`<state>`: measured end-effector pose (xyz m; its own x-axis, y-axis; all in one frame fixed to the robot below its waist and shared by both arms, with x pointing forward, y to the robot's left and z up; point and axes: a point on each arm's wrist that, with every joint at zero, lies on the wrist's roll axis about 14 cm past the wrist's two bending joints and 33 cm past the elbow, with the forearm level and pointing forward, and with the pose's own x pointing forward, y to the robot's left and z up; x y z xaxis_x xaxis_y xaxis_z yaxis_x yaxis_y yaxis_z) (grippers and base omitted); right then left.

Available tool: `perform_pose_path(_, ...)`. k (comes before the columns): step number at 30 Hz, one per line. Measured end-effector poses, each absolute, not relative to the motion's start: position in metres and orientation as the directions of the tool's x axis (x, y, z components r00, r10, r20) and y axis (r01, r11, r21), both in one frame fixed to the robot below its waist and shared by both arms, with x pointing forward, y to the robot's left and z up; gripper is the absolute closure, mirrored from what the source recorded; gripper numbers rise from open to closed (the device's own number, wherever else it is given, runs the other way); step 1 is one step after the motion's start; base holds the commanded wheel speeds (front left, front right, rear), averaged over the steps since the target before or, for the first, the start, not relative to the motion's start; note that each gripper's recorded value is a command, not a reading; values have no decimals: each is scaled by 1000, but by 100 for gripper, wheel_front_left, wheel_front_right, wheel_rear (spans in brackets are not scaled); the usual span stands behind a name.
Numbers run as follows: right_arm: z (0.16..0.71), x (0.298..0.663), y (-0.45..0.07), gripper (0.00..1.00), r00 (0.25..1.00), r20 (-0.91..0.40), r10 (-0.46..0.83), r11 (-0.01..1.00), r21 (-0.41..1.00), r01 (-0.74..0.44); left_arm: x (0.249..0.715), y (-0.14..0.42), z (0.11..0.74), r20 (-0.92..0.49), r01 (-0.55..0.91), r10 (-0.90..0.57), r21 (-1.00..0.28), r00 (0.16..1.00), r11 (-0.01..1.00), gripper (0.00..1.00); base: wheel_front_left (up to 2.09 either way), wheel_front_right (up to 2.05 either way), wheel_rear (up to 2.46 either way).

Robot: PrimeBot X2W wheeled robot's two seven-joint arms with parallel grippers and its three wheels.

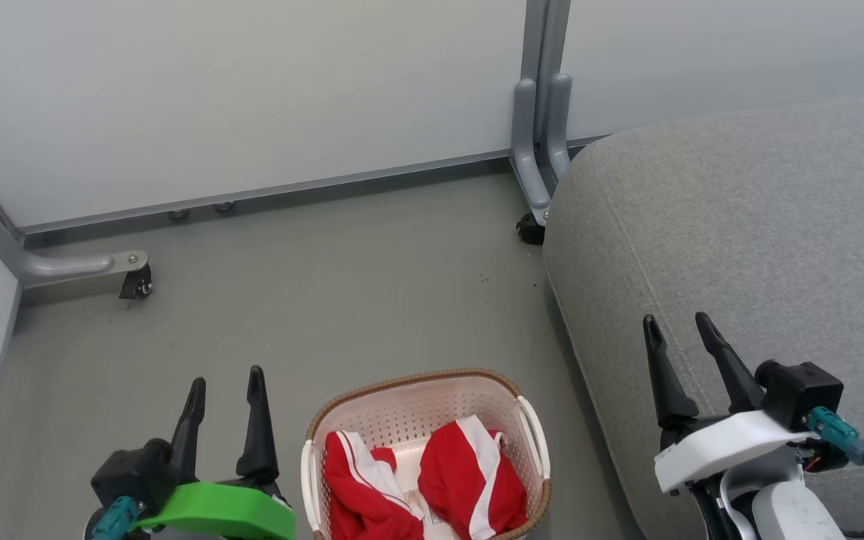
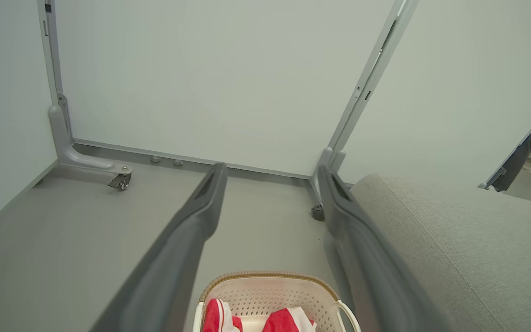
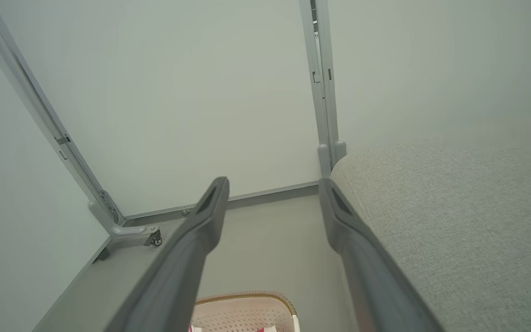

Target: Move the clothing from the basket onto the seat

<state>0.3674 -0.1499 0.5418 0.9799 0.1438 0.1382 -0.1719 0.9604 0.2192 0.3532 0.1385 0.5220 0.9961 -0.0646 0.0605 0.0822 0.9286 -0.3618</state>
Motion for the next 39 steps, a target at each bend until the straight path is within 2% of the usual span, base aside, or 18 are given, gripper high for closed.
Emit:
perform_pose_path(12, 540, 363, -142, 0, 973, 140, 181, 977, 84, -194, 347, 128, 512, 45, 96, -88, -225, 995, 970, 0, 0, 0, 0)
perform_pose_path(27, 545, 361, -134, 0, 963, 168, 208, 978, -4, -211, 344, 116, 519, 90, 128, -119, -102, 989, 987, 0, 0, 0, 0)
perform_pose_path(39, 544, 355, -122, 0, 954, 179, 242, 970, -13, -243, 341, 140, 516, 98, 82, -66, -167, 993, 983, 0, 0, 0, 0)
